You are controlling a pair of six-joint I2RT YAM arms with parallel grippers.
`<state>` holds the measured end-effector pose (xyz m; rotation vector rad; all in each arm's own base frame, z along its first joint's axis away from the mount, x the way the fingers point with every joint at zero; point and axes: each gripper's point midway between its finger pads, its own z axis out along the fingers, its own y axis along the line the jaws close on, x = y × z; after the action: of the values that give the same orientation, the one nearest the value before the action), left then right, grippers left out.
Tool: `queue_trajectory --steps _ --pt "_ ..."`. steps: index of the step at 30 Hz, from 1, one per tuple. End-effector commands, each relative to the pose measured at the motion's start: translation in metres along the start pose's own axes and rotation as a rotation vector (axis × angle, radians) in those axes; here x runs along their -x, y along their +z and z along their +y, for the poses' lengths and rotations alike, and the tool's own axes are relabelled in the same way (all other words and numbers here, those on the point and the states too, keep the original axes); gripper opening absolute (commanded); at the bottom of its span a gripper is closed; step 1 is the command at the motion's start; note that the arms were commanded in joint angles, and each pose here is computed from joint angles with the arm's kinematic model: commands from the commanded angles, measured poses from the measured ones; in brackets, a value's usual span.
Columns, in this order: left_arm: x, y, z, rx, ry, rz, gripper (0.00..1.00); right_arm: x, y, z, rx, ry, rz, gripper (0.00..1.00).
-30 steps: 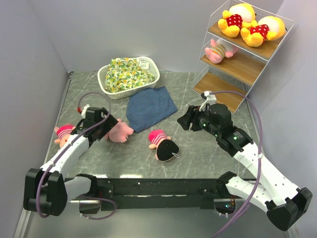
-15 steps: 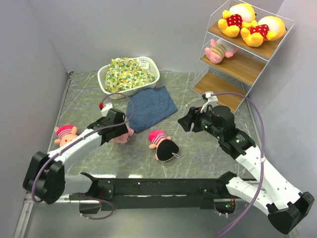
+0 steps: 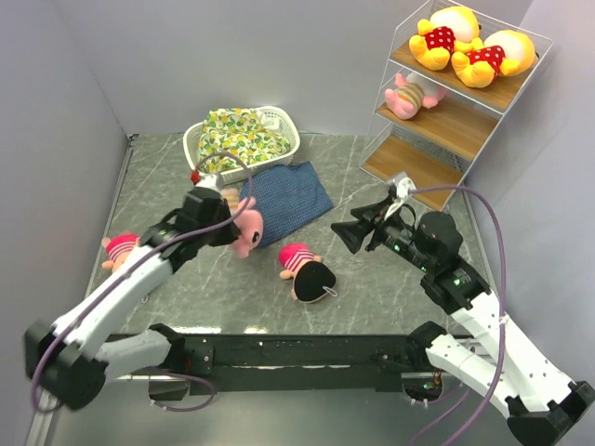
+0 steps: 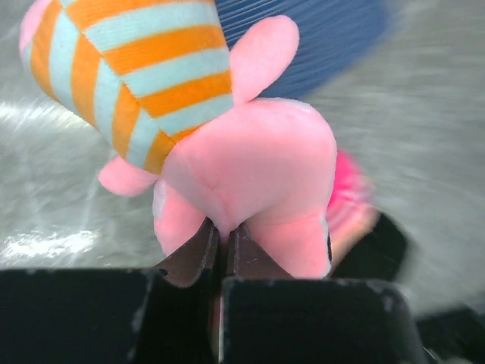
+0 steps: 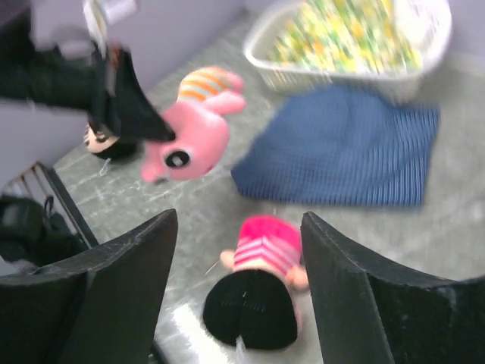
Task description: Place and organize the stuffed toys onto the shelf
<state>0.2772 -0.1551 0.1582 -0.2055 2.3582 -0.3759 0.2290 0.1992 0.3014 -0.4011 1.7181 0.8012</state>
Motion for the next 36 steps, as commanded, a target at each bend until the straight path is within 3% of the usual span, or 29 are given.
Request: queue_trajectory --steps 1,2,6,11,16,17,24,36 --pt "0.028 -0.080 -0.064 -0.381 0.099 -0.055 0.01 0.032 -0.007 0.047 0.293 -0.317 -0.248 0.75" --pt "0.029 -0.092 -0.069 -0.422 0.110 -0.063 0.01 0.033 -0.009 0.049 0.320 -0.435 -0.278 0.76" --pt "0.021 -0.126 -0.094 -0.613 0.151 -0.019 0.01 0.036 -0.007 0.059 0.388 -0.620 -0.364 0.79" --pt "0.006 -0.152 -0.116 -0.810 0.178 0.037 0.01 0.018 0.001 0.084 0.567 -0.846 -0.302 0.83" --pt "-0.004 -0.159 -0.121 -0.870 0.205 0.089 0.01 0.002 -0.005 0.101 0.665 -1.025 -0.285 0.88" --pt "-0.004 -0.158 -0.120 -0.870 0.209 0.089 0.01 0.005 -0.004 0.109 0.678 -1.042 -0.285 0.92" --pt "-0.003 -0.172 -0.126 -0.923 0.218 0.080 0.01 -0.003 0.009 0.119 0.677 -1.121 -0.205 0.93" --pt "-0.009 -0.184 -0.126 -0.968 0.232 0.096 0.01 -0.029 0.023 0.143 0.719 -1.176 -0.103 0.85"
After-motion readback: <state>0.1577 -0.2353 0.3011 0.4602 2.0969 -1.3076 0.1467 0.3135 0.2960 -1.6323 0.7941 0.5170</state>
